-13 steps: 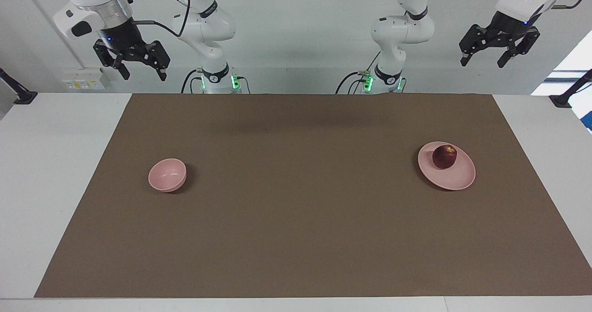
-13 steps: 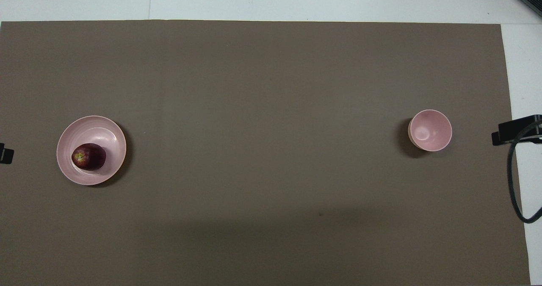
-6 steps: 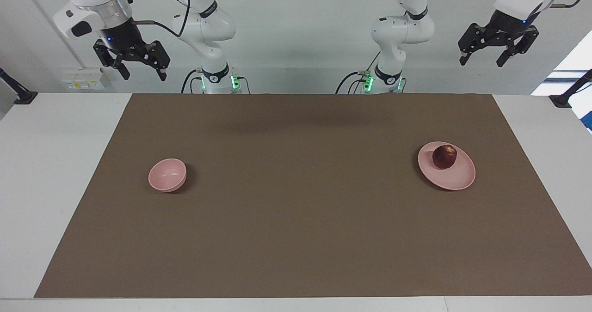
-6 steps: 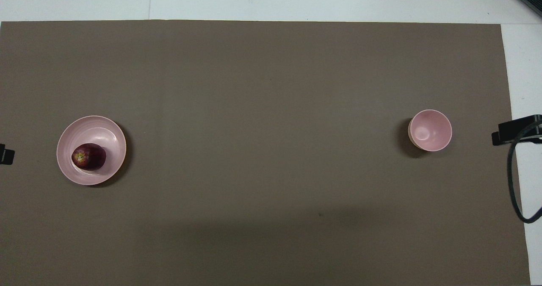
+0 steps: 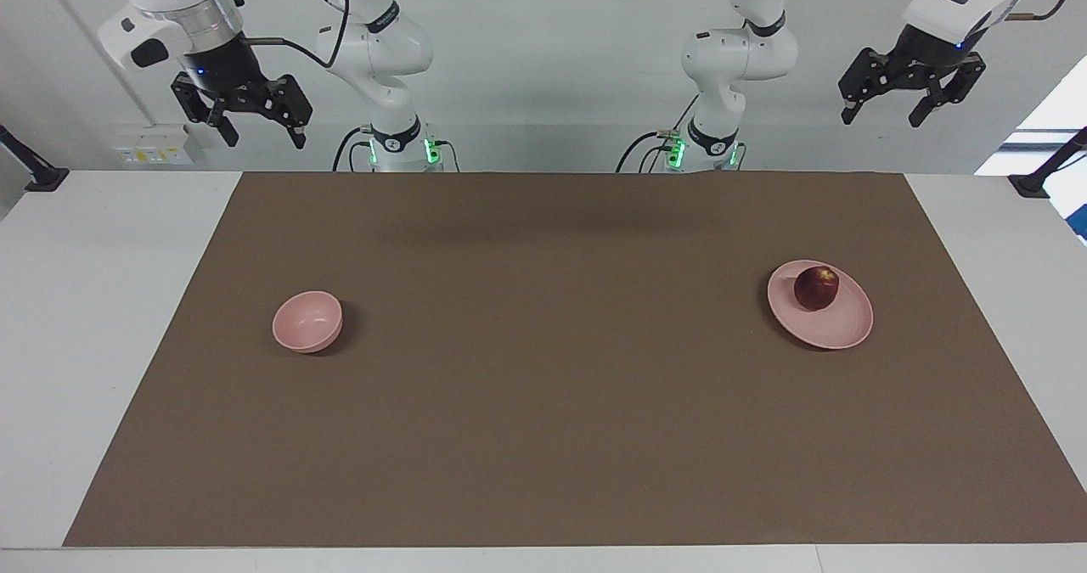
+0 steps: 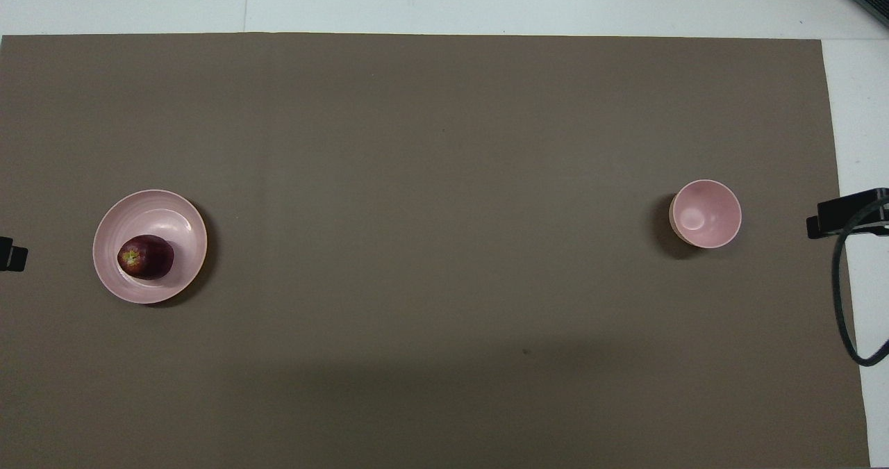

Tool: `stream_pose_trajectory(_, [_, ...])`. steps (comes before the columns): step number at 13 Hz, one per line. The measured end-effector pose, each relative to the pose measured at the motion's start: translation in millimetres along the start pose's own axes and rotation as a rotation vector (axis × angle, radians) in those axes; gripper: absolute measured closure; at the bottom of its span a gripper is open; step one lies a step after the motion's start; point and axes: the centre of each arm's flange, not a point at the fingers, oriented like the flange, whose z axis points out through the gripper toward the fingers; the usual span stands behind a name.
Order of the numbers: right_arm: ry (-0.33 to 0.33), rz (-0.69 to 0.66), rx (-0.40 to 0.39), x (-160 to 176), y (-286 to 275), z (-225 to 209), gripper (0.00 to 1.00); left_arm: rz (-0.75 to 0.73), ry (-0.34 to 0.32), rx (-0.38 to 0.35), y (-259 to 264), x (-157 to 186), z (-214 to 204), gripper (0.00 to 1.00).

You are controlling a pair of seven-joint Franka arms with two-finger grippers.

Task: Move apple from plate to bowl

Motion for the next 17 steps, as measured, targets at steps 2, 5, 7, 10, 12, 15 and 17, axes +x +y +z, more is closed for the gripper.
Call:
stream_pose_trajectory(2, [0.0,0.0,0.0,0,0,0,0.0,-0.002,0.005,0.0,-2,7,16,0.0])
stream_pose_trajectory(5, [0.0,0.0,0.0,0,0,0,0.0,-0.009,0.022,0.001,-7,19,52,0.0])
stream_pose_trajectory(7, [0.0,0.0,0.0,0,0,0,0.0,-0.026,0.033,-0.001,-17,25,85,0.0])
stream_pose_trajectory(10, [0.0,0.0,0.0,0,0,0,0.0,-0.062,0.089,0.0,-38,36,145,0.0])
stream_pose_trajectory(12, [0.0,0.0,0.0,0,0,0,0.0,-0.082,0.129,0.003,-50,38,186,0.0])
stream_pose_trajectory(15, [0.0,0.0,0.0,0,0,0,0.0,-0.083,0.167,0.01,-59,35,235,0.0])
stream_pose_trajectory(17, [0.0,0.0,0.0,0,0,0,0.0,-0.062,0.16,0.013,-65,34,258,0.0])
